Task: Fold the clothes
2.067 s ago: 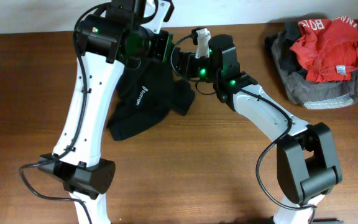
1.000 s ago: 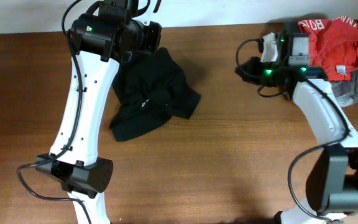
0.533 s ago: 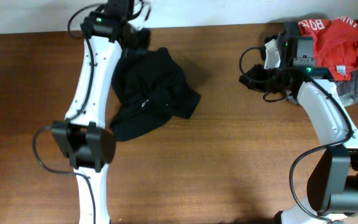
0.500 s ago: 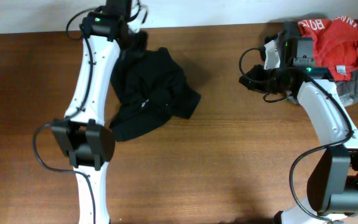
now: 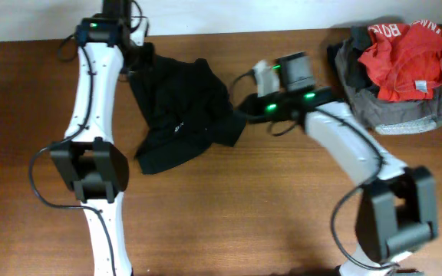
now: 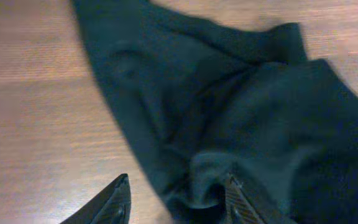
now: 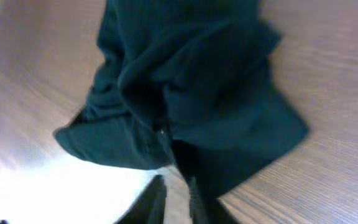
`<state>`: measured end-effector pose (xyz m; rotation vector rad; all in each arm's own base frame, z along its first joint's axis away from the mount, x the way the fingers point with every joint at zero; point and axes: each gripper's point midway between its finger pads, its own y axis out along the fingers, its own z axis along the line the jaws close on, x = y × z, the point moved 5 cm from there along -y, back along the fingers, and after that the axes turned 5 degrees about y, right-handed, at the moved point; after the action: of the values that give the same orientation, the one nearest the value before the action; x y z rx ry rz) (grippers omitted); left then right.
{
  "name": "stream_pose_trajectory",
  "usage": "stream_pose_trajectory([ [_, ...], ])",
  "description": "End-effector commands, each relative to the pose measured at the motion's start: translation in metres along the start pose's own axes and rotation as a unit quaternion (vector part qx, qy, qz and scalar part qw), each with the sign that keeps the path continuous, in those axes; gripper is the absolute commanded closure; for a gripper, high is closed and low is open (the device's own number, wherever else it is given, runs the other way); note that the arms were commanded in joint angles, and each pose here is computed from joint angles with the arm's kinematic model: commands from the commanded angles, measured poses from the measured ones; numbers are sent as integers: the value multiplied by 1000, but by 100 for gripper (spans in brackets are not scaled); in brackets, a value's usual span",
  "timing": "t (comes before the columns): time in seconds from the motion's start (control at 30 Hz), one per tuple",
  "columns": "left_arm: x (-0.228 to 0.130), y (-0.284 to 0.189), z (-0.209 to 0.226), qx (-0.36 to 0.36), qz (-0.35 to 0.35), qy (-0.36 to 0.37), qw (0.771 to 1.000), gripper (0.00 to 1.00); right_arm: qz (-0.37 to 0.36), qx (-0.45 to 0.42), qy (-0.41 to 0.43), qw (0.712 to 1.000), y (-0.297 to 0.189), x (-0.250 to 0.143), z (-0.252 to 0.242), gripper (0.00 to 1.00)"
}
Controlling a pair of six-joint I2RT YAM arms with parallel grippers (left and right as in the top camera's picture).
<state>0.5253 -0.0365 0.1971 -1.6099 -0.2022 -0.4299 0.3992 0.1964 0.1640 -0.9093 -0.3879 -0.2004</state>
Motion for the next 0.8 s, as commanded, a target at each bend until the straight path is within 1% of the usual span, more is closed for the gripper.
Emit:
stream_pose_trajectory([
  [0.0, -4, -3, 12, -2, 7, -25, 1000, 50, 9, -55, 39, 998, 29, -8, -10, 72],
  [0.13, -6, -3, 15, -1, 11, -27, 1000, 48, 30, -59, 43, 997, 51, -18, -18, 59],
  [0.2, -4, -3, 16, -1, 8, -27, 1000, 47, 33, -58, 43, 997, 60, -20, -21, 55],
  [0.23, -4, -3, 16, -1, 6, -27, 1000, 48, 35, -55, 44, 997, 66, -21, -24, 53],
  [0.37, -2, -2, 16, -1, 2, -27, 1000, 47, 54, -24, 44, 997, 81, -28, -20, 50],
  [0.47, -3, 2, 16, -1, 5, -27, 1000, 47, 70, -2, 41, 997, 87, -35, -12, 43],
  [0.63, -8, 14, 17, -2, 21, -28, 999, 46, 80, 1, 28, 996, 93, -43, 0, 32],
  [0.73, -11, 20, 17, -3, 31, -29, 999, 46, 81, -31, 40, 995, 99, -49, -3, 33],
  [0.77, -11, 21, 17, -3, 32, -29, 999, 46, 83, -39, 45, 995, 100, -51, -4, 41],
])
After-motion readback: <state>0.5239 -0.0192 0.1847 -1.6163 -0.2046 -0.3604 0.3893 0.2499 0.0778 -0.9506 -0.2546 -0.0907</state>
